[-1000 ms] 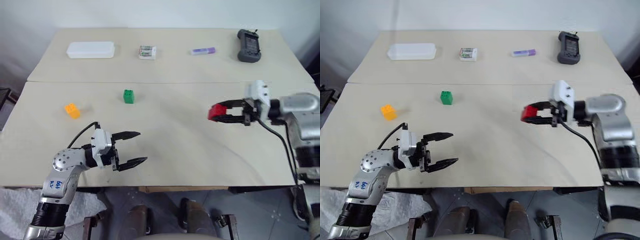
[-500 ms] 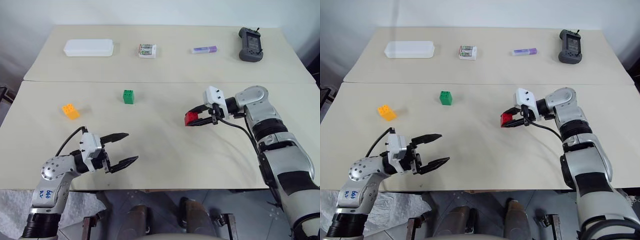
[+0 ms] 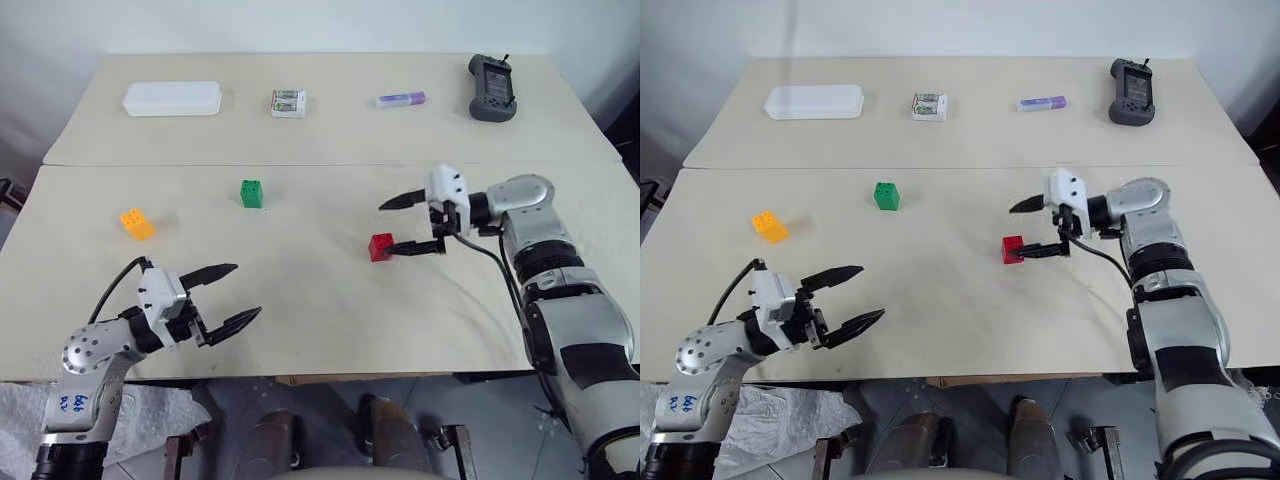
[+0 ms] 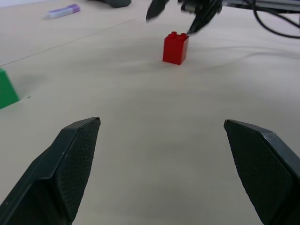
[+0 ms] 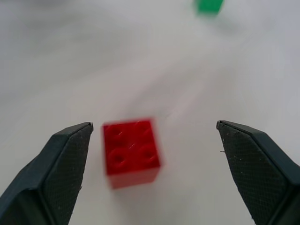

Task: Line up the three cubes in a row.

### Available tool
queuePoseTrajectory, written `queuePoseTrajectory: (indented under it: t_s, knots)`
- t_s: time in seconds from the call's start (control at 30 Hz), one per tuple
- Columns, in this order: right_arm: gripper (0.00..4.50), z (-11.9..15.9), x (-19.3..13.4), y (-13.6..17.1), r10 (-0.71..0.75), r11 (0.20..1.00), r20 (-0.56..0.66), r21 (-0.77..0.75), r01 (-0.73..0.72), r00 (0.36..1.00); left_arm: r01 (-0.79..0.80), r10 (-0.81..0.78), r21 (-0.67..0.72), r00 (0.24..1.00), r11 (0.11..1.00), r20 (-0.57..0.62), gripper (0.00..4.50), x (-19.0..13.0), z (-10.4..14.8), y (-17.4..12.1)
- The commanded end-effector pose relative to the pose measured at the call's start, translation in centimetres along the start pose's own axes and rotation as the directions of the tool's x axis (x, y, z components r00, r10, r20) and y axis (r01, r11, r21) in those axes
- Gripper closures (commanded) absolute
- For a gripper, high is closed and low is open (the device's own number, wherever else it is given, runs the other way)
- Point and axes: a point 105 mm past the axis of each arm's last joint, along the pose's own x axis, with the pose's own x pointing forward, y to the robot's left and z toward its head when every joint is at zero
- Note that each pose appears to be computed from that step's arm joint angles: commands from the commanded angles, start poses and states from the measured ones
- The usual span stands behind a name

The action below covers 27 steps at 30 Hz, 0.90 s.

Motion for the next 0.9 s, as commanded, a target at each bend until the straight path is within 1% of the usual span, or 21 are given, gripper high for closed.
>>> queuePoseTrajectory:
  t_s: [0.03,0.17,0.2,0.27,0.3,0.33,0.37,0.43,0.53,0.57,0.6,0.63,0.7,0.77,0.9]
  knots:
    - [0.04,2.7,-2.4,2.1,-0.032,0.999,0.161,-0.033,0.038,0.986,-0.302,0.302,-0.001,0.953,0.953,-0.002,0.00,-5.3,-0.2,2.8]
    - [0.04,2.0,-2.8,4.5,-0.139,0.990,0.187,0.038,0.134,0.973,-0.515,0.515,-0.044,0.857,0.856,-0.017,0.00,-9.4,-1.1,3.4]
    - [0.04,2.1,-2.8,5.1,-0.191,0.982,0.214,0.049,0.184,0.958,-0.577,0.576,-0.050,0.817,0.815,-0.037,0.00,-10.9,-1.6,3.4]
    - [0.04,1.9,-3.0,5.7,-0.326,0.945,0.263,0.066,0.320,0.908,-0.696,0.693,-0.084,0.718,0.713,-0.066,0.00,-13.8,-2.5,3.1]
    - [0.04,2.0,-3.2,5.9,-0.375,0.926,0.299,0.076,0.369,0.878,-0.715,0.711,-0.090,0.699,0.694,-0.074,0.00,-14.4,-2.7,2.7]
    - [0.04,1.7,-3.5,6.1,-0.408,0.912,0.299,0.091,0.400,0.863,-0.714,0.711,-0.096,0.699,0.693,-0.073,0.00,-14.3,-2.7,2.4]
    - [0.04,1.3,-3.8,6.1,-0.439,0.898,0.282,0.111,0.425,0.853,-0.700,0.697,-0.097,0.714,0.707,-0.069,0.00,-13.8,-2.5,2.2]
    - [0.04,0.9,-4.0,6.4,-0.443,0.894,0.267,0.210,0.397,0.856,-0.673,0.671,-0.095,0.740,0.734,-0.057,0.00,-12.6,-2.1,2.2]
    - [0.04,0.8,-4.3,6.3,-0.476,0.875,0.268,0.239,0.421,0.837,-0.627,0.626,-0.083,0.779,0.775,-0.038,0.00,-10.7,-1.4,2.4]
    - [0.04,0.6,-4.4,6.4,-0.475,0.876,0.256,0.225,0.426,0.842,-0.588,0.588,-0.080,0.808,0.805,-0.021,0.00,-8.9,-0.9,2.7]
    - [0.04,0.3,-4.6,6.6,-0.476,0.875,0.239,0.227,0.428,0.846,-0.539,0.542,-0.093,0.840,0.838,0.019,0.00,-6.4,0.0,3.0]
    - [0.04,-0.1,-4.9,6.8,-0.476,0.874,0.219,0.223,0.431,0.852,-0.494,0.498,-0.094,0.867,0.865,0.029,0.00,-3.7,0.6,3.3]
    - [0.04,-0.6,-5.5,7.1,-0.481,0.870,0.195,0.229,0.438,0.855,-0.439,0.449,-0.130,0.891,0.889,0.062,0.00,0.3,1.7,3.8]
    - [0.04,-0.7,-5.9,7.1,-0.493,0.862,0.184,0.231,0.450,0.850,-0.464,0.469,-0.136,0.883,0.875,0.006,0.00,2.8,1.5,4.7]
    - [0.04,-0.8,-6.9,7.3,-0.525,0.843,0.161,0.234,0.484,0.836,-0.492,0.494,-0.121,0.869,0.862,-0.020,0.00,7.3,1.9,6.2]
